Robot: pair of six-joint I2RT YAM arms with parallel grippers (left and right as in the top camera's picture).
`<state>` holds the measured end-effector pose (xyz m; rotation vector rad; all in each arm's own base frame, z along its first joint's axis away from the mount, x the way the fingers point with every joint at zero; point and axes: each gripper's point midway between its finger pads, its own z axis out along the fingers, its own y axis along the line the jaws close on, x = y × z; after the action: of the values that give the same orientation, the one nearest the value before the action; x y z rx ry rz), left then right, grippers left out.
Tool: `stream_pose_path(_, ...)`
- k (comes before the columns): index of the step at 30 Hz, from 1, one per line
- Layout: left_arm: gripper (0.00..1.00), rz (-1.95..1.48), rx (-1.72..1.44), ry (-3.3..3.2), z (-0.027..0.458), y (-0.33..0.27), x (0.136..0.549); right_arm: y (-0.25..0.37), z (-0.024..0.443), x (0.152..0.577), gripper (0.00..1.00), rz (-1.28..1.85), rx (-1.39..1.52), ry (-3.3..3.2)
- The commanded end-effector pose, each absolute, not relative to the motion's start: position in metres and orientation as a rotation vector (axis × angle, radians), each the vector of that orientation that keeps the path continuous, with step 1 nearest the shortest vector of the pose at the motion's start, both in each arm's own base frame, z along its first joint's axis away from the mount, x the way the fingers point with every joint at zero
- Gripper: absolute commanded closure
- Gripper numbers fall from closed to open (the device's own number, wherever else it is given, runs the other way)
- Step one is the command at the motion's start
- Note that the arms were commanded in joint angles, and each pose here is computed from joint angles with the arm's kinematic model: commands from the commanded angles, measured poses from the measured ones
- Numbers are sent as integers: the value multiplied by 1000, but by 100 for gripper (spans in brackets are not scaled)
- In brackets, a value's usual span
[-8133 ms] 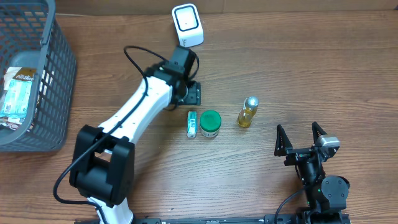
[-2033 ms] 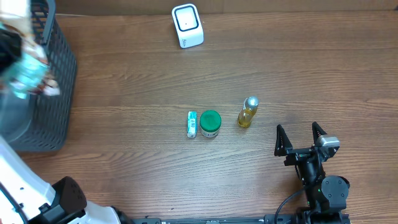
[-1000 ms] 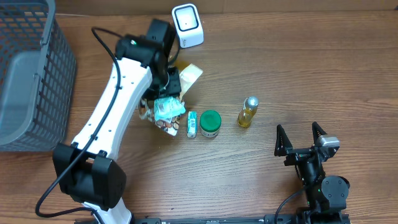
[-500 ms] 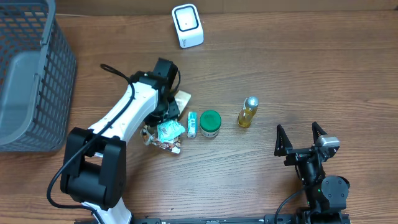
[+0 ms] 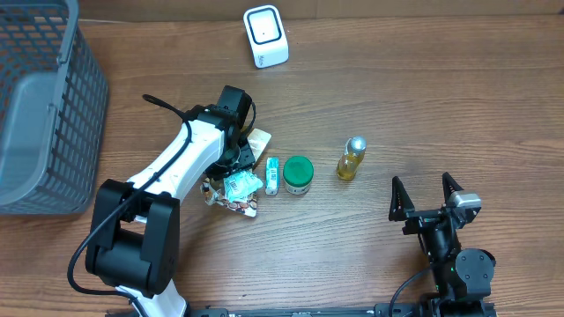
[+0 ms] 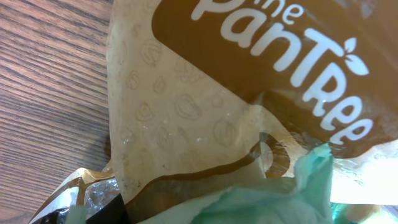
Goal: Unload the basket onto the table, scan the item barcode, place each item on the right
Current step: 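Lift the pouch out and lower it onto the table left of the jar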
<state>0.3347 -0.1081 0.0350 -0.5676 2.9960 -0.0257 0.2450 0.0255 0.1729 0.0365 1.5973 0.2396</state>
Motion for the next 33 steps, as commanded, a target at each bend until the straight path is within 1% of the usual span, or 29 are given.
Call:
stream_pose_path(1, 65, -17, -567, 3001, 32, -108, 334, 25, 169, 245, 0, 239, 42, 1601)
stream_pose_path(2, 61, -17, -567, 3001, 32, -109, 334, 25, 169, 245, 0, 239, 42, 1601)
stream_pose_path(5, 47, -17, -567, 3001, 32, -109, 334, 25, 169, 245, 0, 239, 42, 1601)
stream_pose_path(9, 40, -18, -567, 3001, 32, -109, 334, 25, 169, 245, 0, 239, 42, 1601)
stream_pose_path(19, 40, -18, -567, 3000, 32, -109, 334, 25, 169, 245, 0, 239, 42, 1601)
stream_pose_path(23, 55, -26, -548, 3006, 32, -108, 335, 25, 169, 245, 0, 239, 42, 1601)
stream_pose_path(25, 59, -62, -520, 3017, 34, -111, 336, 25, 169, 245, 0, 239, 42, 1601)
stream_pose_path(26, 62, -88, -507, 3021, 36, -114, 337, 25, 169, 245, 0, 238, 42, 1601)
stream_pose_path(29, 68, -184, -488, 3027, 45, -120, 344, 25, 169, 245, 0, 239, 42, 1601)
stream_pose_path(33, 71, -219, -509, 3015, 67, -111, 356, 25, 169, 245, 0, 239, 42, 1601)
